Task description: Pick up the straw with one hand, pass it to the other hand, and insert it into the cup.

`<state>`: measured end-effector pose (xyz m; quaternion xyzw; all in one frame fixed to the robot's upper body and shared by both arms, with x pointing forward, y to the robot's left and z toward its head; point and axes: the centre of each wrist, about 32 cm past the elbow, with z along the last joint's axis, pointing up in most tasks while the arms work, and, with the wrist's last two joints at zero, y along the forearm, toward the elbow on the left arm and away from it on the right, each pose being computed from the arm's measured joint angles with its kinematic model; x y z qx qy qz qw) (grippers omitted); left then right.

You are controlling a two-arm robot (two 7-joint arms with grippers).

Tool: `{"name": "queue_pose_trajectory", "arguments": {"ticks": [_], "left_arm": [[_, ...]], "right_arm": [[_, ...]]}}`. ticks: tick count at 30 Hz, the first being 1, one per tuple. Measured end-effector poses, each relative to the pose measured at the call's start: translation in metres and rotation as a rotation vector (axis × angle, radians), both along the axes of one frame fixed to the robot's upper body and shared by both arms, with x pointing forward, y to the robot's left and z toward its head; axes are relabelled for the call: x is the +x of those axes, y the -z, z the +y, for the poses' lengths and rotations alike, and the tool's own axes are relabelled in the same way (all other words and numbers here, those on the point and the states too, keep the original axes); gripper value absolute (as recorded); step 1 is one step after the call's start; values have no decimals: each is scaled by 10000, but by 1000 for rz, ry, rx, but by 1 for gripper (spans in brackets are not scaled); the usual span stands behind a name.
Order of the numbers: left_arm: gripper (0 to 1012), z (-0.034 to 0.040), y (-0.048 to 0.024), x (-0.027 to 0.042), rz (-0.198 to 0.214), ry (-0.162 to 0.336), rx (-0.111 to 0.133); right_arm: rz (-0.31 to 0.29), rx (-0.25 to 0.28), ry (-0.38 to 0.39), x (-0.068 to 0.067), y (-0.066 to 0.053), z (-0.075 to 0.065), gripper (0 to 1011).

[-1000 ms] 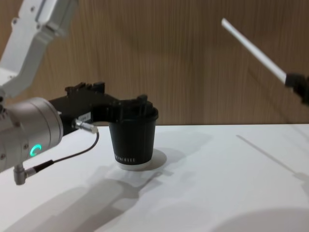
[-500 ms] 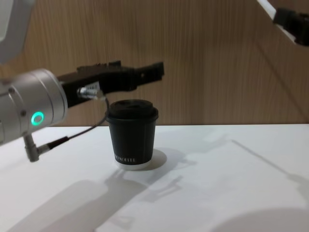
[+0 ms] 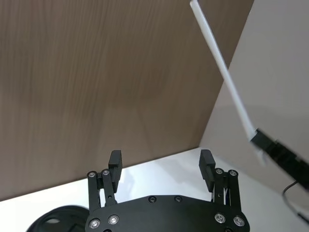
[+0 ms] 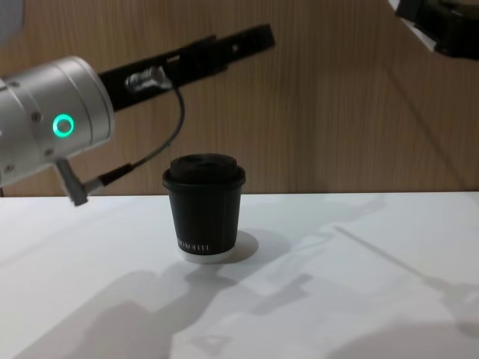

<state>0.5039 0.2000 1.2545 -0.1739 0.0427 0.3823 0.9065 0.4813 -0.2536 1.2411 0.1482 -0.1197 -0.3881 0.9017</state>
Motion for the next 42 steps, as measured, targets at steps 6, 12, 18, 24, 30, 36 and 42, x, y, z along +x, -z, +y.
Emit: {"name": "queue_pose_trajectory", "arguments": {"ticks": [6,12,18,24,30,36,42], "left_arm": [[1003,-13,-37,42,25,53,-91],[1003,-34,-48,85,49,101,-158],[1003,-66,-43,129,72,143,-204],[1003,-120,-35,171,94,190,-235],[1003,-192,-25,230,110,247,-270],[1003,-268,-30,293,111,309,-311],[1003,-343,-41,360,107,360,-347]], "right_arm": [[2,-2,-20,9,29,34,1],[3,-2,-32,13,46,56,1],[5,-1,-38,14,56,69,1],[7,-1,-43,14,65,79,1],[7,-1,-45,15,68,84,0],[7,-1,-48,16,70,87,1],[8,-1,-49,17,72,89,1]]}}
